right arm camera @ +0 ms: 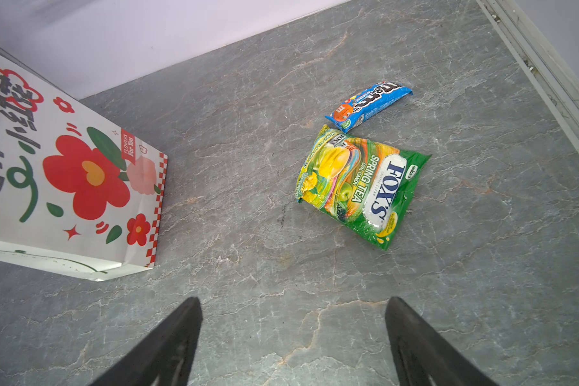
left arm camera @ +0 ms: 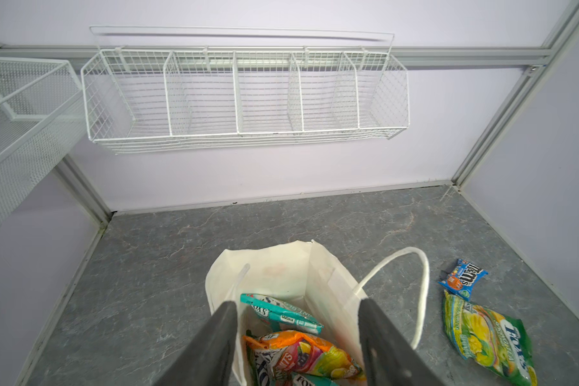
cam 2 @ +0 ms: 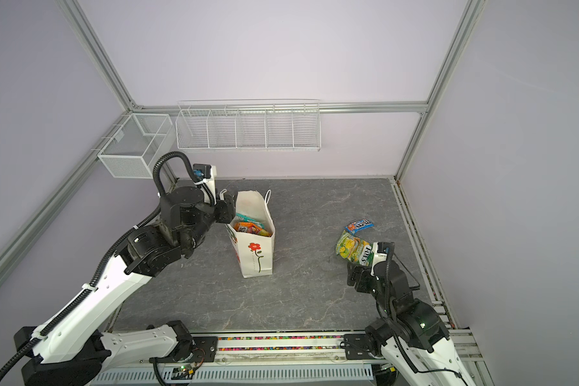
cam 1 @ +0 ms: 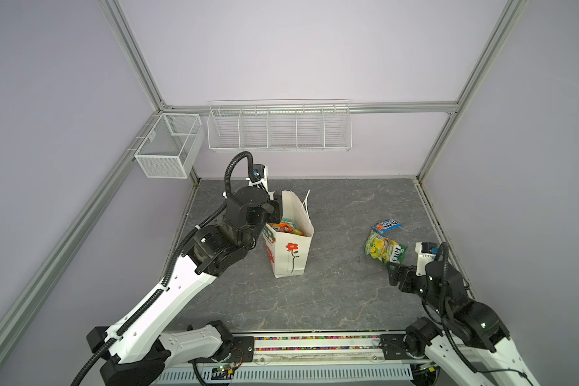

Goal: Place the snacks into the paper bag
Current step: 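Withdraw the left gripper from the bag while the right arm rises, then move the right gripper down onto the green Spring Tea pack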

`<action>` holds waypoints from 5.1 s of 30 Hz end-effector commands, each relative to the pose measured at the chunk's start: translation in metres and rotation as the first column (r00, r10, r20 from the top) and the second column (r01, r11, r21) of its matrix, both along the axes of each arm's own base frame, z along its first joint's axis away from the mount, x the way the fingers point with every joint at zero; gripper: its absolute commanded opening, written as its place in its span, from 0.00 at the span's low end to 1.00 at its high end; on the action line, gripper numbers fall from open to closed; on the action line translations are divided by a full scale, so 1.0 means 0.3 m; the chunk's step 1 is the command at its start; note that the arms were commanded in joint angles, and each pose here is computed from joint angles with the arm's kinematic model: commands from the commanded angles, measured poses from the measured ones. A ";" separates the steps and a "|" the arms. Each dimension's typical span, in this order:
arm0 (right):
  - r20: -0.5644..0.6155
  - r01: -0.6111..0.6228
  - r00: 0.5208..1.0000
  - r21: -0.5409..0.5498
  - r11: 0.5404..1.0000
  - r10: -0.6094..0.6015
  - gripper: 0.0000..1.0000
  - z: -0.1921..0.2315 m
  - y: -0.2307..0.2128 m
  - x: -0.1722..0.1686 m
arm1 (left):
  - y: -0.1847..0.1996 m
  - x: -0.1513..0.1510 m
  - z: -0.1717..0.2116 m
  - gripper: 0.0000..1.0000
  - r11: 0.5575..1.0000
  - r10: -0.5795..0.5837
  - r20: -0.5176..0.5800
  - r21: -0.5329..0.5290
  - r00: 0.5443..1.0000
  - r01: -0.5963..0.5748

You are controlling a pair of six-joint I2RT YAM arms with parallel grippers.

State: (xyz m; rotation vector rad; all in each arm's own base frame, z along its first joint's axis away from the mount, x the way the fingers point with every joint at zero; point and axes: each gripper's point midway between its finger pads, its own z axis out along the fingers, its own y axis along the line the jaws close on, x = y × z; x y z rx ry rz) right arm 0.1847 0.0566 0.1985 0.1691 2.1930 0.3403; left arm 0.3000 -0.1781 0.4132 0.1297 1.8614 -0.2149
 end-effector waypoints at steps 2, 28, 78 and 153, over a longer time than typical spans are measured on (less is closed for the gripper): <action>-0.010 -0.010 1.000 0.024 1.000 0.010 0.89 -0.012 0.020 0.010 | 0.125 0.065 -0.115 0.58 0.992 0.105 -0.143 -0.050 0.984 -0.113; -0.028 0.019 0.999 0.010 1.000 -0.019 0.89 -0.031 0.009 0.019 | 0.086 0.021 -0.058 0.56 0.974 -0.057 -0.112 -0.224 0.992 0.031; -0.431 0.452 0.829 0.142 0.881 -0.356 0.89 -0.248 -0.272 0.149 | 0.356 -0.235 -0.495 0.58 0.994 0.107 -0.220 -0.007 0.969 -0.111; -0.482 0.392 0.862 0.435 0.810 -0.158 0.89 -0.558 -0.186 0.248 | 0.323 -0.284 -0.526 0.58 0.998 0.011 -0.229 -0.060 0.973 -0.025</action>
